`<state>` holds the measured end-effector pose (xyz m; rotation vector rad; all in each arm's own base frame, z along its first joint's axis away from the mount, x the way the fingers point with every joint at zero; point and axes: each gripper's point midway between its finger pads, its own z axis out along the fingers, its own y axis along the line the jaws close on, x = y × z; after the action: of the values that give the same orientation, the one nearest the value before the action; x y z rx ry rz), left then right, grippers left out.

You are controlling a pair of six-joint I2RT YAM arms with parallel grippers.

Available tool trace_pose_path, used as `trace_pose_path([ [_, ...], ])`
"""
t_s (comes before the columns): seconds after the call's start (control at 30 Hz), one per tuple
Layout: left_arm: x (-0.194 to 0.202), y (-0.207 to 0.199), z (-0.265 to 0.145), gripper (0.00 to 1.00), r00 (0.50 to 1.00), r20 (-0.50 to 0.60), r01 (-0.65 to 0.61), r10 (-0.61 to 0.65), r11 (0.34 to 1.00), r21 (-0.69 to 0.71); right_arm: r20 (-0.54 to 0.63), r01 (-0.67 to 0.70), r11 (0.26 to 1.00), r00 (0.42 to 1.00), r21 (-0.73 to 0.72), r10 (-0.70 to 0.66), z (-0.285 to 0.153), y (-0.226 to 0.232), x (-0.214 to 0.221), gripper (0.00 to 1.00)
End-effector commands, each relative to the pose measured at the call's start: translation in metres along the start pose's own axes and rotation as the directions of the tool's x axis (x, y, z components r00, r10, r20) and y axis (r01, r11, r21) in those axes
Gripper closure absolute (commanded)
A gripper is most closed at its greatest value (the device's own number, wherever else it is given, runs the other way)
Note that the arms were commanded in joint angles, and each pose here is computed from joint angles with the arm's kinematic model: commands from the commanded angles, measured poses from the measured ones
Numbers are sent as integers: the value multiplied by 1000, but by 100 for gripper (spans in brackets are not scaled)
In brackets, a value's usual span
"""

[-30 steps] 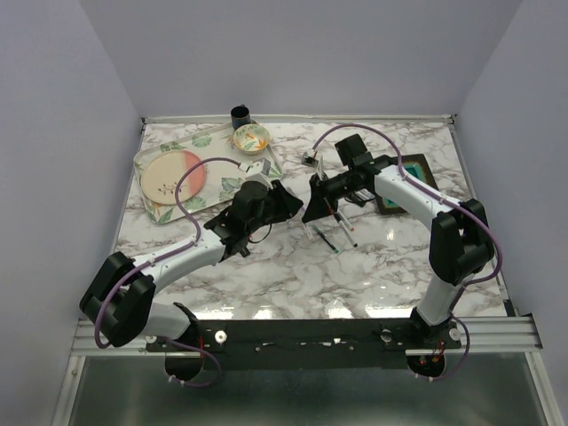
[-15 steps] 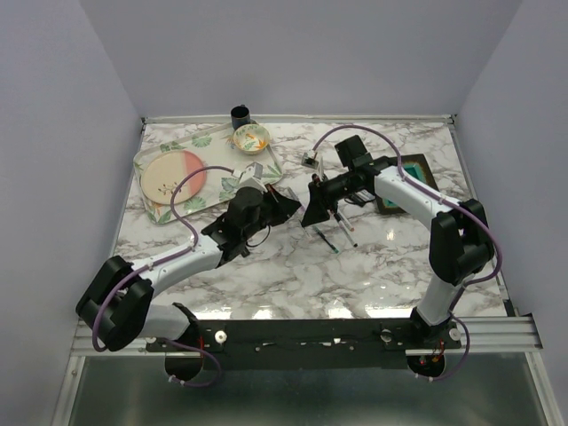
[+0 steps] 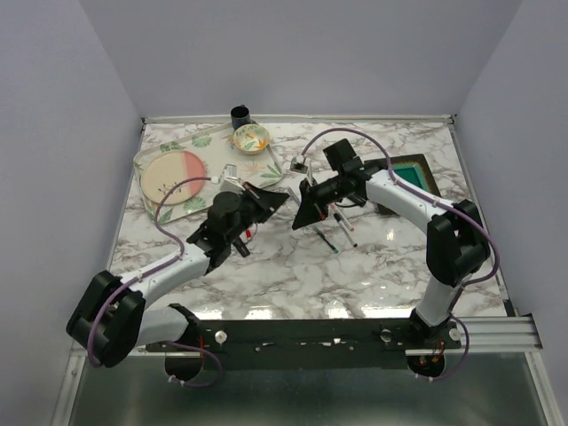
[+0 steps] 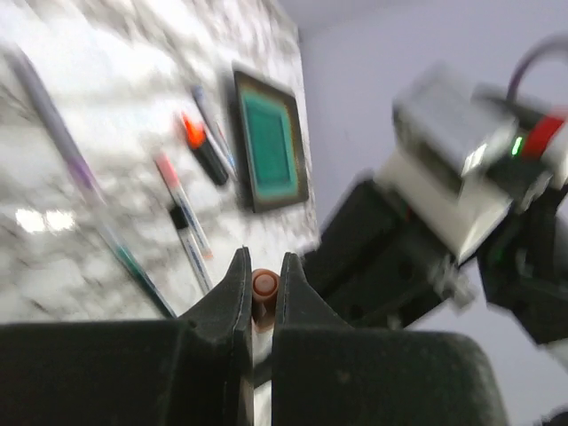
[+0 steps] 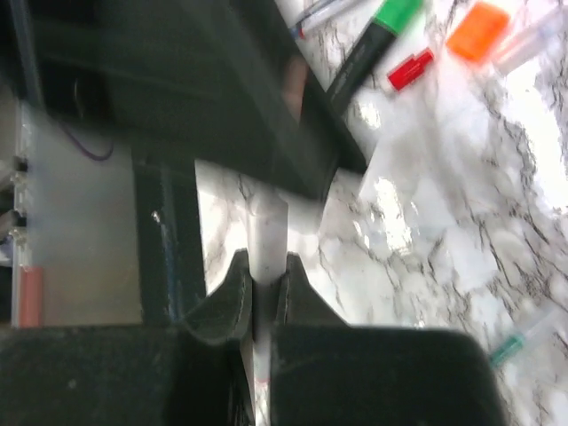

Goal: Open the pen caps

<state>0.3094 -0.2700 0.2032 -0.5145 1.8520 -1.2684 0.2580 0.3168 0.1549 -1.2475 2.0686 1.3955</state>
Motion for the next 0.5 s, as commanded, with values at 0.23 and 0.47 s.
trace_pose_path([
  [0.23, -176, 73, -76, 100, 893, 443, 55, 73, 961, -269, -111, 43, 993, 993, 107, -31, 2, -3, 12, 100],
  [0.47, -100, 118, -69, 100, 986, 123, -65, 114, 935, -350, -70, 48, 897, 997, 439, -19, -52, -73, 8, 99],
])
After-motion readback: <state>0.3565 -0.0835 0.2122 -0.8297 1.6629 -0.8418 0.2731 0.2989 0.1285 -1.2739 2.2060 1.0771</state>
